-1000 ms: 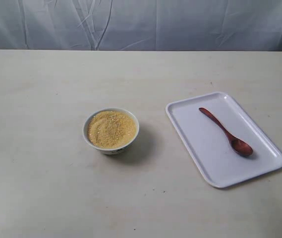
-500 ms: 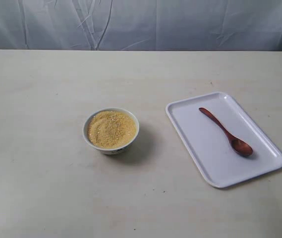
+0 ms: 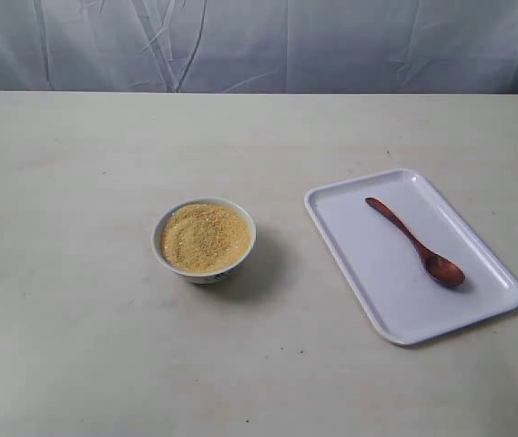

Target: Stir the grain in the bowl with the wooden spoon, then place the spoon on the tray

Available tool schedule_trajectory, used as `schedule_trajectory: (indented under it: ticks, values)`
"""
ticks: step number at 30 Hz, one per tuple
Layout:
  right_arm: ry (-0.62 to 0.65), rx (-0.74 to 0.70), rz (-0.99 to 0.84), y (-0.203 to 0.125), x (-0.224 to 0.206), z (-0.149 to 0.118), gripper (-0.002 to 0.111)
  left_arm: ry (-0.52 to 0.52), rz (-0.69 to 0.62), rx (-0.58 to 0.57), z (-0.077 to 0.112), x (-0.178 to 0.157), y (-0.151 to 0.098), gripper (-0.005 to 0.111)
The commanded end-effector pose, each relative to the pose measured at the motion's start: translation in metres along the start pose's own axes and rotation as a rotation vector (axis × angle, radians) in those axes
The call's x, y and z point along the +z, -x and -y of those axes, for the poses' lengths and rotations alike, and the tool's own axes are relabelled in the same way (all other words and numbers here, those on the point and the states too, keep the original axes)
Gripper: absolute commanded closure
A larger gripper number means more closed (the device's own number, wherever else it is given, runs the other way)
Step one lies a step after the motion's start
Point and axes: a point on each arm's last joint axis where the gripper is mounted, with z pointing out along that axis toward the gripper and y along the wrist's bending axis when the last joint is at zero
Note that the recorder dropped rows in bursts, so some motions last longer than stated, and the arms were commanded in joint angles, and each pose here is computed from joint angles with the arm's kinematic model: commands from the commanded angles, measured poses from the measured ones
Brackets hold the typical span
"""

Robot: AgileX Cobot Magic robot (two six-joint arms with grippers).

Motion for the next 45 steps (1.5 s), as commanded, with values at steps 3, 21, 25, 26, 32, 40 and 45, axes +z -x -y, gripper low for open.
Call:
schedule_trajectory:
  ticks: [3,21,25,26,32,40,45]
  values:
    - [-0.002,0.0,0.014,0.0,0.0,0.0,0.108,-0.007,0.004,-0.007,0.001,0.0,-0.001,0.107]
    - [0.001,0.008,0.017,0.0,0.0,0.0,0.108,-0.043,-0.062,-0.102,0.008,0.006,-0.028,0.107]
    - [0.002,0.011,0.017,0.0,0.0,0.0,0.108,-0.044,-0.063,-0.108,0.008,0.006,-0.028,0.107]
    - [0.002,0.011,0.017,0.0,0.0,0.0,0.108,-0.045,-0.063,-0.113,0.009,0.006,-0.028,0.107]
    - [0.002,0.011,0.017,0.0,0.0,0.0,0.108,-0.045,-0.063,-0.113,0.009,0.006,-0.028,0.107]
    - [0.002,0.011,0.017,0.0,0.0,0.0,0.108,-0.045,-0.063,-0.113,0.009,0.006,-0.028,0.107]
    - [0.002,0.011,0.017,0.0,0.0,0.0,0.108,-0.045,-0.063,-0.111,0.009,0.006,-0.028,0.107]
